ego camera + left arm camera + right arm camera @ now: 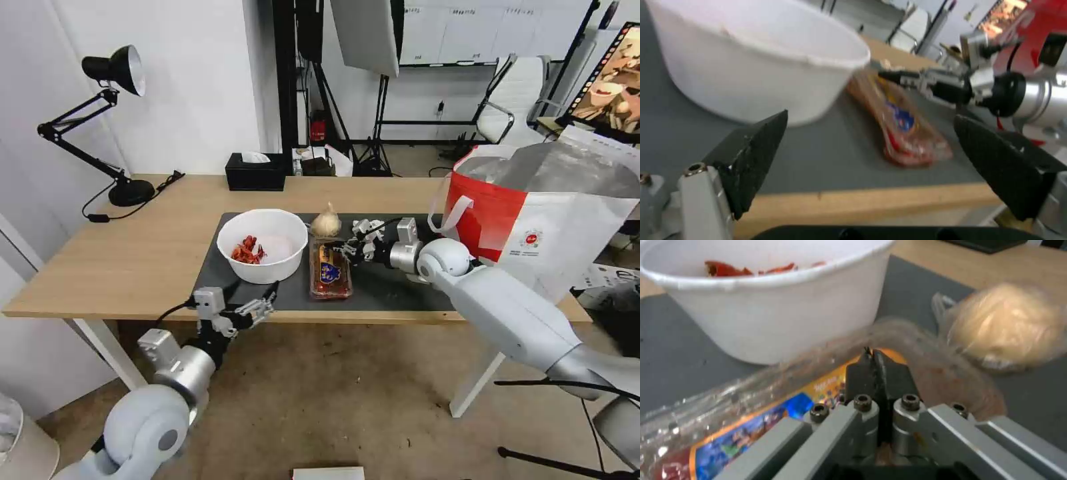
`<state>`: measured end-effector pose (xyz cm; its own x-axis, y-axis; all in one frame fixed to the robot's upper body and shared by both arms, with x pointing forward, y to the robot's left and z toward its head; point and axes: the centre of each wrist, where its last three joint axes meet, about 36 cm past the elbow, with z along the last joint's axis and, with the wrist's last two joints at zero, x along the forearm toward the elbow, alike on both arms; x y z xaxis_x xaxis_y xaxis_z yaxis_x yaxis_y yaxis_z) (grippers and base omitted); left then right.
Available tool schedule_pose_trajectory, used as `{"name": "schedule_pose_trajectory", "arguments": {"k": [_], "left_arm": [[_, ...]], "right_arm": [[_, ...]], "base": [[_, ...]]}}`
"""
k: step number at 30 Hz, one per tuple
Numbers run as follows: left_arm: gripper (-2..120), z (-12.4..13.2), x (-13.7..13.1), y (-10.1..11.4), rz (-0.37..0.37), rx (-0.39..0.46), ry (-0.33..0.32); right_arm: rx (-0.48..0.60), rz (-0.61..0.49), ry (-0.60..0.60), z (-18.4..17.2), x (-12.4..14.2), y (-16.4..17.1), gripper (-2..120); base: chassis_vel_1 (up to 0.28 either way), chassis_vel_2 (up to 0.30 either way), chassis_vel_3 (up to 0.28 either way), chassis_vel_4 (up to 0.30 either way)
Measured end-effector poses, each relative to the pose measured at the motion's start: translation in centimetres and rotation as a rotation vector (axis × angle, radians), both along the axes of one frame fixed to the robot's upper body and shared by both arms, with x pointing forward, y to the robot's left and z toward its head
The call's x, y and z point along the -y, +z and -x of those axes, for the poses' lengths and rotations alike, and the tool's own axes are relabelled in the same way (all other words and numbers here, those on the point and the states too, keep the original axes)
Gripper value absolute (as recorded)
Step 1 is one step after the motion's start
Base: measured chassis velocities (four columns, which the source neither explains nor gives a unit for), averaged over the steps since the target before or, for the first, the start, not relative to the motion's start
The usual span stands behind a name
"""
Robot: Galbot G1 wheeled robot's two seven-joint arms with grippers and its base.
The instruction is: Pick up the trash from the table and place it into the takeout bag.
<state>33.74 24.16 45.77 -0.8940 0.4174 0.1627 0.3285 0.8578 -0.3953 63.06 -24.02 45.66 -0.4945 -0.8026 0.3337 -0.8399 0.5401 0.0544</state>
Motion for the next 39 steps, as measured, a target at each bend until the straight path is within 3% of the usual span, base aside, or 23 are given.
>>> {"name": "schedule_pose_trajectory", "arguments": {"k": [5, 14, 18, 28, 39], "left_arm": [[100, -1.3, 0.4, -0.8, 0.047, -0.052, -0.042], [100, -3.8, 0.1, 0.9, 0.144, -0.114, -0.06], [100, -5.2, -0.2, 1.6, 0.211, -0.199, -0.087], [100, -8.2, 0.2, 2.2, 0.356, -0.314, -0.129], [100, -11.3, 2.0, 1.5, 0.395, -0.35, -0.113]], "right_arm": [[-0.015, 0.006, 0.007, 0.4, -0.1, -0.5, 0], [-0.012, 0.016, 0.019, 0.4, -0.5, -0.1, 0], [-0.004, 0.03, 0.028, 0.2, -0.7, 0.4, 0], [-0.005, 0.044, 0.03, 0.2, -0.5, 0.4, 0], [0.0, 0.053, 0.026, 0.5, 0.1, 0.7, 0]], "base": [[0.0, 0.0, 0.0, 0.0], [0.0, 0.0, 0.0, 0.0], [0.0, 0.0, 0.0, 0.0], [0.0, 0.0, 0.0, 0.0], [0.0, 0.0, 0.0, 0.0]]}}
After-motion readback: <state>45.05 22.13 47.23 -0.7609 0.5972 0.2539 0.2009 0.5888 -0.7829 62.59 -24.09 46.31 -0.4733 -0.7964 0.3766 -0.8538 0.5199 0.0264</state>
